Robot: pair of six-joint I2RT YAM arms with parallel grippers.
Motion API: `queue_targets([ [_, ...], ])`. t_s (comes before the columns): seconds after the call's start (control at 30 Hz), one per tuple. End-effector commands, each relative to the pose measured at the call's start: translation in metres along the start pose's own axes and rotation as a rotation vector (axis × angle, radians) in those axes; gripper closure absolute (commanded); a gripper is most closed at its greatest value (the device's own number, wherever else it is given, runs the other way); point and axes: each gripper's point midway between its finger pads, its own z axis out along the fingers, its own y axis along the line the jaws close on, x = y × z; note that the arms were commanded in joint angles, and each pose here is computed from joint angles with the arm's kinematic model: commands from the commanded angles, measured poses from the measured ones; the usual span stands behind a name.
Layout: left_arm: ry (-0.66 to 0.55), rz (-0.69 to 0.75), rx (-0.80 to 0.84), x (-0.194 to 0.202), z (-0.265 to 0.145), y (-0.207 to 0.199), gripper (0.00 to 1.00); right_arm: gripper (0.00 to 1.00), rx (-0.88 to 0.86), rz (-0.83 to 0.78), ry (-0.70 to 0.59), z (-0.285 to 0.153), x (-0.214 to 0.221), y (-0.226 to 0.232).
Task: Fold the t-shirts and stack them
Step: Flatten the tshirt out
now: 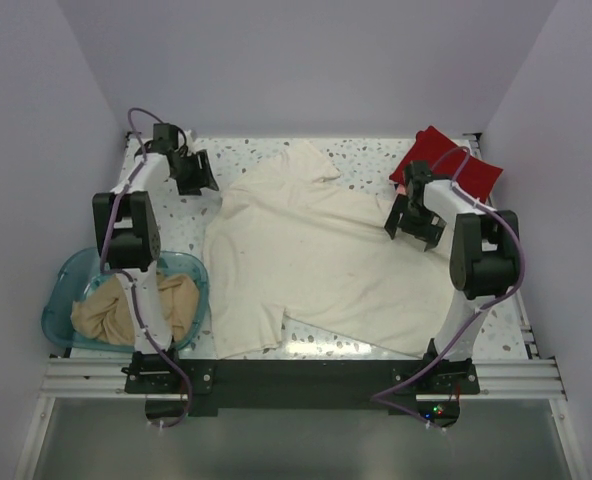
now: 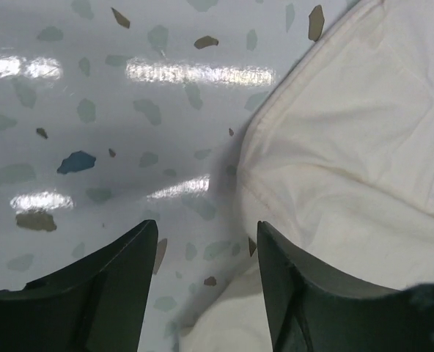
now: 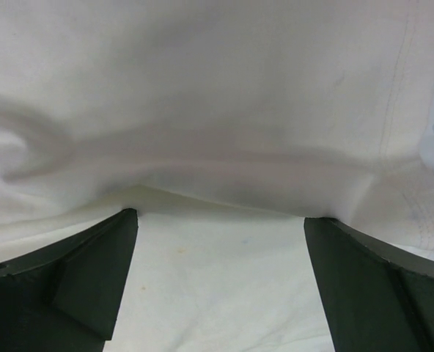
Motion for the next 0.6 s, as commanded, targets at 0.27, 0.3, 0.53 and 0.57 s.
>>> queue_targets([
  [0.27, -0.270, 0.120, -0.093, 0.012, -0.105, -0.059, 0.31, 0.02, -0.178, -0.154, -0.131, -0.068, -0.009, 0.027],
  [0.3, -0.225, 0.125, -0.069, 0.033, -0.096, -0.064, 0.30, 0.02, -0.207, -0.178, -0.130, -0.073, 0.000, 0.037],
  [0.53, -0.071, 0.089, 0.042, 0.101, -0.066, -0.079, 0.30, 0.02, -0.306, -0.182, -0.046, -0.076, 0.063, 0.072],
  [0.57, -0.061, 0.081, 0.050, 0.106, -0.062, -0.077, 0.29, 0.02, -0.303, -0.180, -0.026, -0.070, 0.071, 0.070],
])
